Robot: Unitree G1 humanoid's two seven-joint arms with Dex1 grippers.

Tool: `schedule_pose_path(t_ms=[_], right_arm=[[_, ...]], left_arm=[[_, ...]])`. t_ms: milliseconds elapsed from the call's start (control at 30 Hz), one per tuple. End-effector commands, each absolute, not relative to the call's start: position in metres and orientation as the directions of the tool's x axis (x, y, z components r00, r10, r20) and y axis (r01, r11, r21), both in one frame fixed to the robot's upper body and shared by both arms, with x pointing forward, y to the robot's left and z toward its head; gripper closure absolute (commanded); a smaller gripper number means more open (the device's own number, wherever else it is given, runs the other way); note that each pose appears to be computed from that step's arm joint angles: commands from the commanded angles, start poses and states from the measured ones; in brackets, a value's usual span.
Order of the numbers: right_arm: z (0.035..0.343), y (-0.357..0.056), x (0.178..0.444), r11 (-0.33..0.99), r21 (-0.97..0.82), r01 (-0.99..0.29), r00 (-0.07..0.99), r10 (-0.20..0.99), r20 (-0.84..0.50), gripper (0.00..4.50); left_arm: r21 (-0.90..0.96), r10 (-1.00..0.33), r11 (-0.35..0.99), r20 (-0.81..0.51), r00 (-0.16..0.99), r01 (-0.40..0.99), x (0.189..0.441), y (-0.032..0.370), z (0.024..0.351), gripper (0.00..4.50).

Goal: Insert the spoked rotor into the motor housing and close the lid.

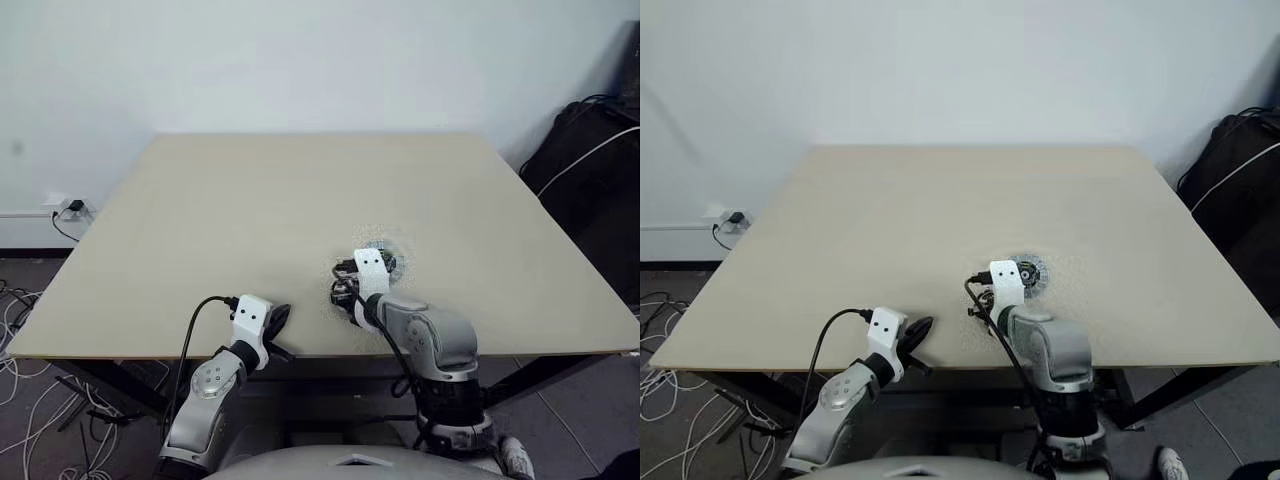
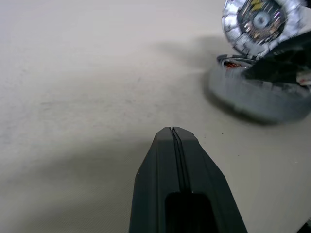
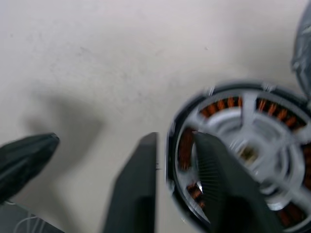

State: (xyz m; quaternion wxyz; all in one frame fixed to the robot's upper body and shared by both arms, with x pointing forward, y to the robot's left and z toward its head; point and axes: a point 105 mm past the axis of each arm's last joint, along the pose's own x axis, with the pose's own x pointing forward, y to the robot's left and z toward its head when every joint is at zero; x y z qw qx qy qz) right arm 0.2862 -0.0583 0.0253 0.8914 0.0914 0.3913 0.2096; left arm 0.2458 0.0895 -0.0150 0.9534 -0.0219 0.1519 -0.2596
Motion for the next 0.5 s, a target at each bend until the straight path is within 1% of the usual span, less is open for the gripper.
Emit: schedule_pose_path(t_ms=[33,133,200,233,267,367,500], right_arm=[[0.062,-0.006,0.291,0.783,0.491,-0.381,0.606,0.613,-0.508,2.29],[0.07,-0.002,0.291,0.757,0.466,-0.458,0.592,0.651,-0.476,2.29],[0.081,-0.003,0.292,0.737,0.36,-0.572,0.591,0.675,-0.443,2.29],[0.084,-0.003,0.292,0.727,0.32,-0.608,0.588,0.683,-0.434,2.29],[0.087,-0.006,0.29,0.698,0.228,-0.679,0.572,0.698,-0.432,2.29],[0.083,-0.016,0.278,0.553,-0.015,-0.833,0.488,0.721,-0.492,2.29],[0.071,-0.041,0.274,0.387,-0.222,-0.895,0.438,0.669,-0.601,2.29]], left_arm=[[-0.106,-0.503,0.864,-0.236,0.831,0.493,0.252,0.09,-0.003,4.5],[-0.104,-0.504,0.863,-0.235,0.831,0.494,0.252,0.09,-0.003,4.5],[-0.103,-0.505,0.863,-0.234,0.831,0.495,0.253,0.091,-0.002,4.5],[-0.102,-0.505,0.862,-0.233,0.831,0.496,0.253,0.091,-0.002,4.5],[-0.102,-0.506,0.862,-0.233,0.831,0.496,0.253,0.09,-0.002,4.5],[-0.102,-0.507,0.862,-0.232,0.83,0.497,0.254,0.09,-0.002,4.5],[-0.104,-0.508,0.861,-0.232,0.83,0.498,0.254,0.09,-0.002,4.5]])
